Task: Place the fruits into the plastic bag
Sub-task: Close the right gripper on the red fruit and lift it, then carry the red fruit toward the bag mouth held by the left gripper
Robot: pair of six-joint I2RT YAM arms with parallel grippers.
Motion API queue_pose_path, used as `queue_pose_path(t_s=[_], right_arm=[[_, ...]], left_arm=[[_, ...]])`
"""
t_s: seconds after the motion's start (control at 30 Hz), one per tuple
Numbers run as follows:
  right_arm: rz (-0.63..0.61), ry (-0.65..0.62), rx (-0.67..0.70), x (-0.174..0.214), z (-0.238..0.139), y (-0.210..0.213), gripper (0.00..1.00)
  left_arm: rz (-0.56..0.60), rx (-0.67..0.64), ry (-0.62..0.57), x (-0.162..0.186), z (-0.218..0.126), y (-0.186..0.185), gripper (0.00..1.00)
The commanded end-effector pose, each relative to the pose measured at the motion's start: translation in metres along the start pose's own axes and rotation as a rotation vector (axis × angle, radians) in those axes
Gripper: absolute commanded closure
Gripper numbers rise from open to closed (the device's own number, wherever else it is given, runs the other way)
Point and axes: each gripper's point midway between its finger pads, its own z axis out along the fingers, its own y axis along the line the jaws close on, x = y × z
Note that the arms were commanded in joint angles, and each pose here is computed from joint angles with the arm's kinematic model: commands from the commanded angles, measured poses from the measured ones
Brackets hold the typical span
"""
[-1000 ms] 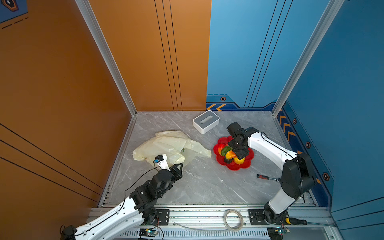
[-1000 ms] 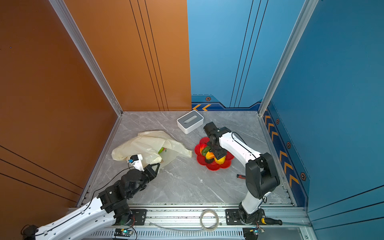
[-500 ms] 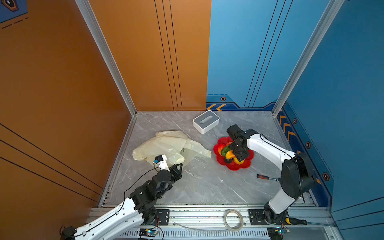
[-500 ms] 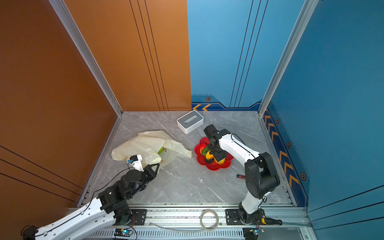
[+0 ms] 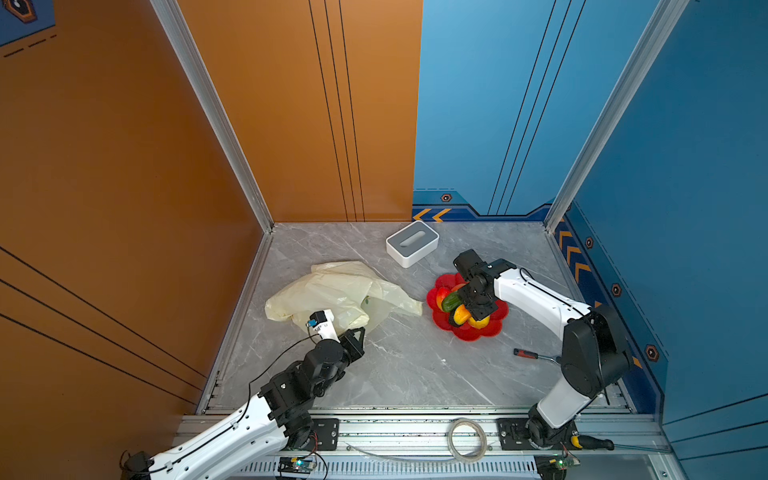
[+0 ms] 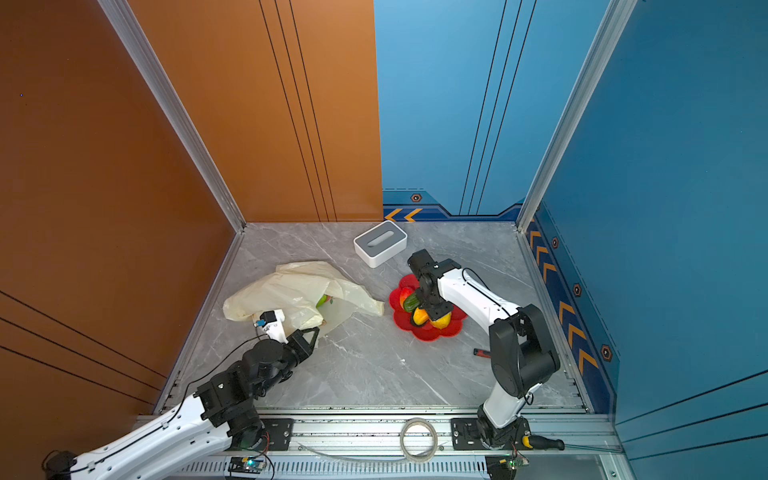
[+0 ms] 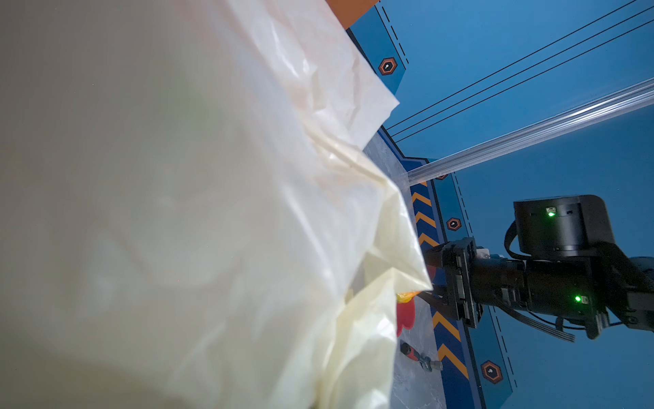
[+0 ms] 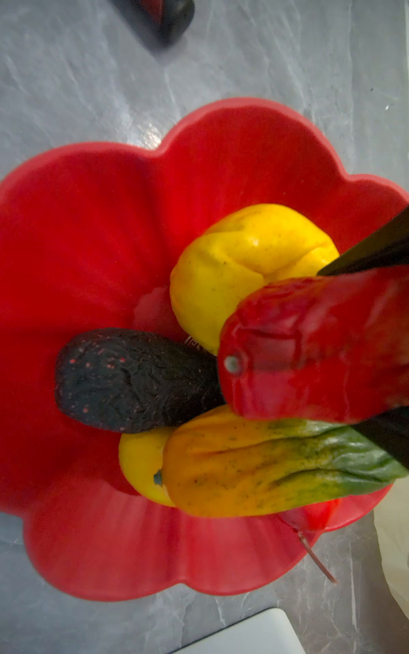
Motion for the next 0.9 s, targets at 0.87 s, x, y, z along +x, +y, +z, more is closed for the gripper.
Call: queue_pose_path(t_s=[0.87], right_arm=[[-0.238,-0.128,-0.489,-0.018,-0.116,0.045,0.74]], left_arm=[[0.013,-0.012,-0.004,-0.003,0.003,-0.002,1.00]])
